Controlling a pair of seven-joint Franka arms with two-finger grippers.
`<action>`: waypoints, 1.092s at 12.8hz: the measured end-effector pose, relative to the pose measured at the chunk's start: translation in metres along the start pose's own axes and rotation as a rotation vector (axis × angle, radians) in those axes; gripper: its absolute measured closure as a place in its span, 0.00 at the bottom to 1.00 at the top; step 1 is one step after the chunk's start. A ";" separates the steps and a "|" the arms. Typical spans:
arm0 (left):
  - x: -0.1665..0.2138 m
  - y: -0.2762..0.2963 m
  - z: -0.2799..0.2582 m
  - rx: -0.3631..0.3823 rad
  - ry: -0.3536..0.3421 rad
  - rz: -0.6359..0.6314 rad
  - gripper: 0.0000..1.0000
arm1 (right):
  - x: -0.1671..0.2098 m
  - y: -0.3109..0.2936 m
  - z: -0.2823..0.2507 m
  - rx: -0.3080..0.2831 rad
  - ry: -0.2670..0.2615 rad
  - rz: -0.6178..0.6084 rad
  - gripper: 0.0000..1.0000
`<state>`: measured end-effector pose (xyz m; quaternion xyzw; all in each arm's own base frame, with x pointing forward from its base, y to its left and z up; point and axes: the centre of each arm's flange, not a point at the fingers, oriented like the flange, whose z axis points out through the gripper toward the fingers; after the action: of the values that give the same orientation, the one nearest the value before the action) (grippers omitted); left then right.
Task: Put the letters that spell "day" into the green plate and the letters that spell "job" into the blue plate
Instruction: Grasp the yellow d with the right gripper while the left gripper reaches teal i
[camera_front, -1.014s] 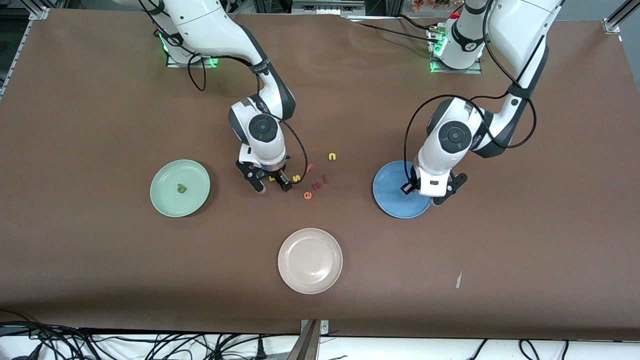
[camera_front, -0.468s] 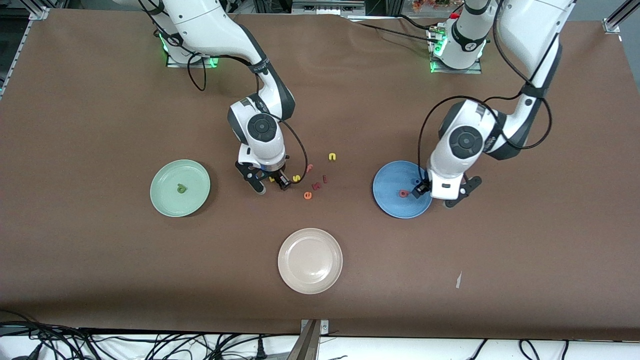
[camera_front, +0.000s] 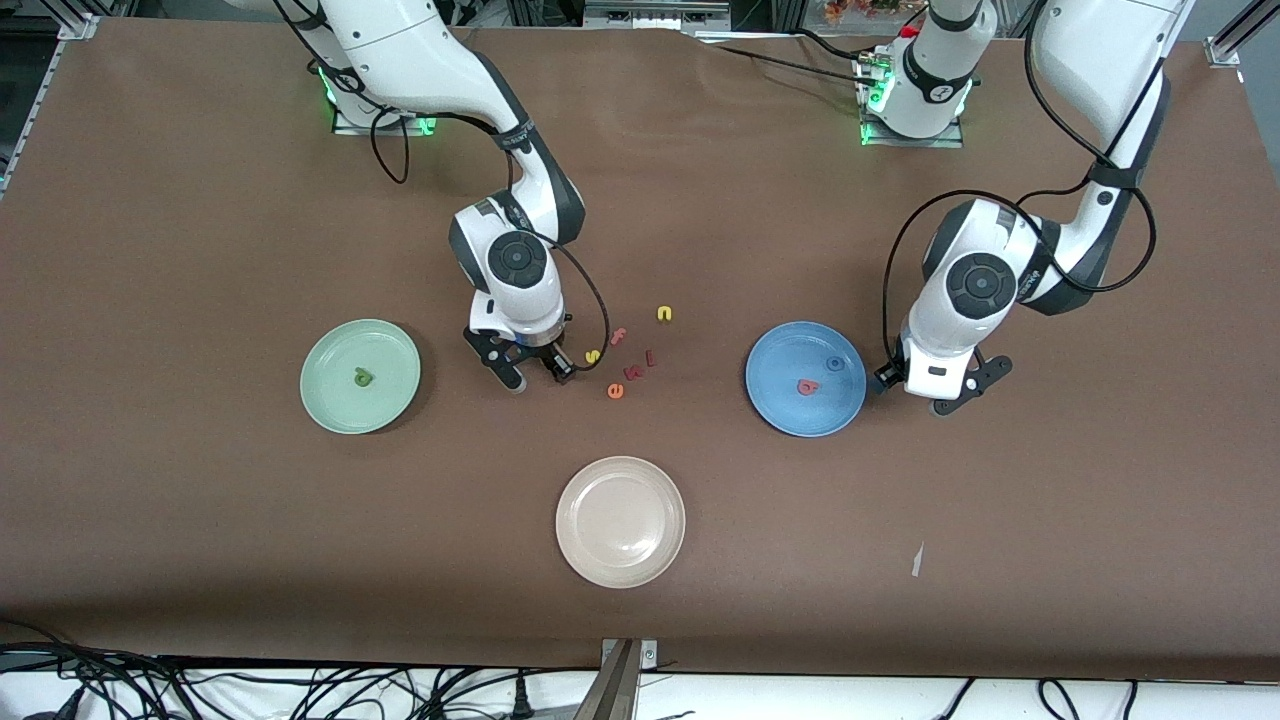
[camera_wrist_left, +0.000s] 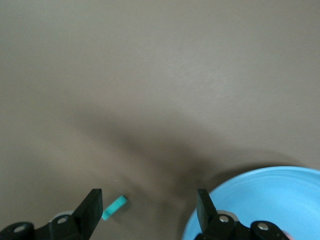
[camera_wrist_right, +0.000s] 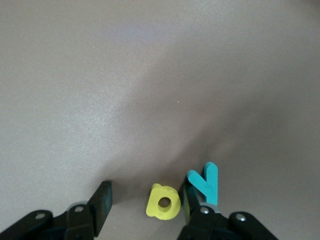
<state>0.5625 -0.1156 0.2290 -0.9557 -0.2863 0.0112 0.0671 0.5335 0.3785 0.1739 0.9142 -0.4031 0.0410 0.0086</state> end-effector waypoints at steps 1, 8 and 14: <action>0.001 -0.013 0.006 0.011 -0.005 0.020 0.15 | 0.000 0.000 0.000 0.000 0.000 0.000 0.37; -0.011 -0.060 0.035 -0.065 0.021 0.064 0.18 | -0.001 0.000 -0.004 0.004 -0.002 0.000 0.56; -0.031 -0.063 0.051 -0.070 0.004 0.083 0.22 | -0.001 -0.001 -0.009 0.011 -0.004 -0.011 0.66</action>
<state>0.4992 -0.0745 0.1864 -0.9685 -0.2466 0.0020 0.0336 0.5328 0.3807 0.1828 0.9165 -0.3978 0.0414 0.0033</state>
